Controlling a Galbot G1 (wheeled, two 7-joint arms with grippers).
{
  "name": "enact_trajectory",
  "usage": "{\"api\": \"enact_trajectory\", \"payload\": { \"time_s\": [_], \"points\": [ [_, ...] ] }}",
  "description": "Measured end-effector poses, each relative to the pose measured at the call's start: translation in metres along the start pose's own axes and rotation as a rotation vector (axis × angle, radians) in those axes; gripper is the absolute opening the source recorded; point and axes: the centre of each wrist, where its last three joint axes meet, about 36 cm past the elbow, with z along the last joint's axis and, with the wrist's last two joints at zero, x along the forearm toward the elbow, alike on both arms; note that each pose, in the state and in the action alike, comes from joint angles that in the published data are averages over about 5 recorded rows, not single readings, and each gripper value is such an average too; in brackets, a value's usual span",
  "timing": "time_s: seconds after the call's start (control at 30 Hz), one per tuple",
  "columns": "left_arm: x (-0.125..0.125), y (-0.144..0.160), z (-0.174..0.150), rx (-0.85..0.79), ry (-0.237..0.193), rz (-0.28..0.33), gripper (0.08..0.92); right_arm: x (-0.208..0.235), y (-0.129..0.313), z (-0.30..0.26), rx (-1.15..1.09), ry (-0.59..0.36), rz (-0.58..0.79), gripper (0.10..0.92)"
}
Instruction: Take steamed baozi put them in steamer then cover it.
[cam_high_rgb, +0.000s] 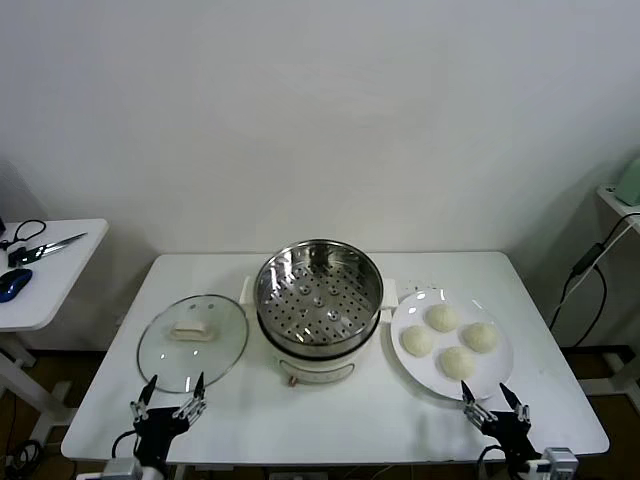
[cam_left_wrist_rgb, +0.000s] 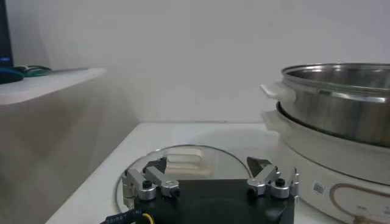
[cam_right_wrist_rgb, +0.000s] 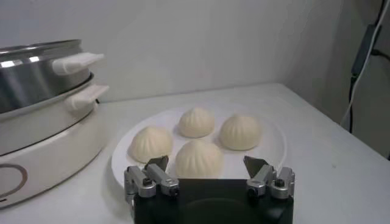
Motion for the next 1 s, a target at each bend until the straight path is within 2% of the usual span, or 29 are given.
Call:
{"api": "enact_trajectory", "payload": {
  "time_s": [0.1,0.27,0.57,0.8,1.0],
  "points": [
    [0.0,0.0,-0.001,0.001,-0.003,0.002,0.823,-0.015,-0.005,-0.018,0.04,-0.002,-0.004,0.823],
    [0.001,-0.001,-0.004,0.001,-0.007,0.006,0.823,-0.064,-0.021,-0.074,0.191,-0.012,-0.062,0.823],
    [0.006,-0.003,-0.007,-0.002,-0.016,0.017,0.823,-0.161,-0.045,-0.185,0.679,0.018,-0.36,0.823],
    [0.012,-0.002,-0.009,-0.007,-0.028,0.016,0.823,-0.214,-0.069,-0.248,1.092,0.165,-0.647,0.823],
    [0.015,-0.001,-0.008,-0.012,-0.031,0.013,0.823,-0.239,-0.081,-0.298,1.283,0.344,-0.814,0.823]
  ]
}}
